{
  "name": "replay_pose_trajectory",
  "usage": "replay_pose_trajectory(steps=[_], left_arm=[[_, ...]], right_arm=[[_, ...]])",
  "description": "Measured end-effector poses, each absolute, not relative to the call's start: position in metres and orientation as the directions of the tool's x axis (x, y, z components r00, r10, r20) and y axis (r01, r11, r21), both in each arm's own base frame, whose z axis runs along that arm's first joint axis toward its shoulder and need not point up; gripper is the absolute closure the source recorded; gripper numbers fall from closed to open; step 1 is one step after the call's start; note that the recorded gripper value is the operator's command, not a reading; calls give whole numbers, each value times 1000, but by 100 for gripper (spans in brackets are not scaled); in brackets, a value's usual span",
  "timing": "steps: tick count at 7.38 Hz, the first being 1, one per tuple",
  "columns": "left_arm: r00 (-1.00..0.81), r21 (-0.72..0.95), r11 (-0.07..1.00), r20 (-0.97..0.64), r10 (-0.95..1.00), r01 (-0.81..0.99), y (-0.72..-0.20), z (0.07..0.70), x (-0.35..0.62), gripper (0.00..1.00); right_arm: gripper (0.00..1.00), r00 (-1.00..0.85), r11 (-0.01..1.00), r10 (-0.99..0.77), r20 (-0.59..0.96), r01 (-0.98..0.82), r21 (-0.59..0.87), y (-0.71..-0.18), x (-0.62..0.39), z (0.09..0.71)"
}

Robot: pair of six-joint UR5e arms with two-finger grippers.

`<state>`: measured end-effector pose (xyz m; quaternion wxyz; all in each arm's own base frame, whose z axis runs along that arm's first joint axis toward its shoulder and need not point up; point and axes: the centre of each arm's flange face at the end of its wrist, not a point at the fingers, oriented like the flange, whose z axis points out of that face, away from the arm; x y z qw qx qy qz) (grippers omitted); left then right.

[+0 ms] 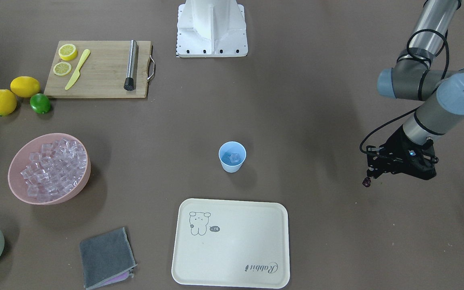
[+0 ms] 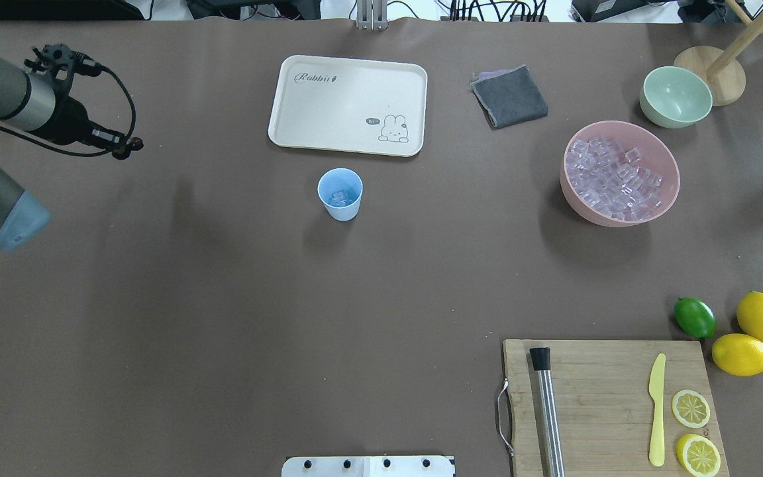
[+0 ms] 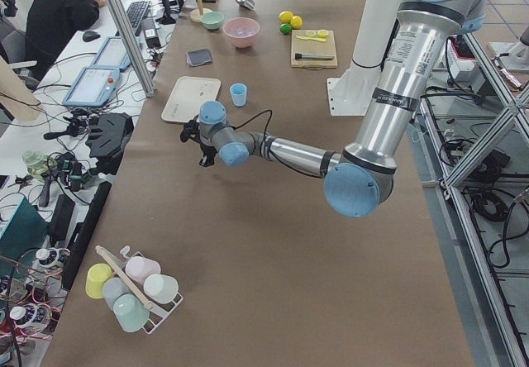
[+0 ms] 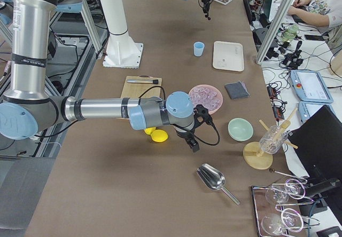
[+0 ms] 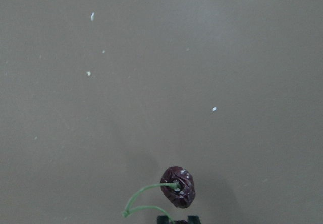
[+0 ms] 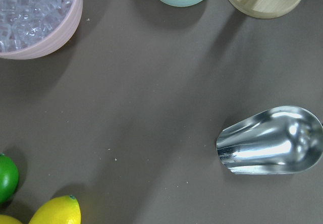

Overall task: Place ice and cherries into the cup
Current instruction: 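Carry the cherries with the left gripper over the light-blue cup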

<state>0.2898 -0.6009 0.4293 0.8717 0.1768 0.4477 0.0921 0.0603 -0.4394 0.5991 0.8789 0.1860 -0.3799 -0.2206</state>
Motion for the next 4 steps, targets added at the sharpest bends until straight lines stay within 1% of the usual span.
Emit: replay_pose_trajectory(steps=[1,2,4], left_arm=[[549,386,922,-776,311,23,-610,369,305,100],[516,378,925,-798,311,27,-610,322,332,100],[461,354,935,-833,306,19,-593,266,383,100]], right_arm=[[3,614,835,-527,587,246,492,-439,61,601],[3,617,837,-525,587,247,489,-440,61,602],[3,620,841,-518,589,246,481,-445,61,606]])
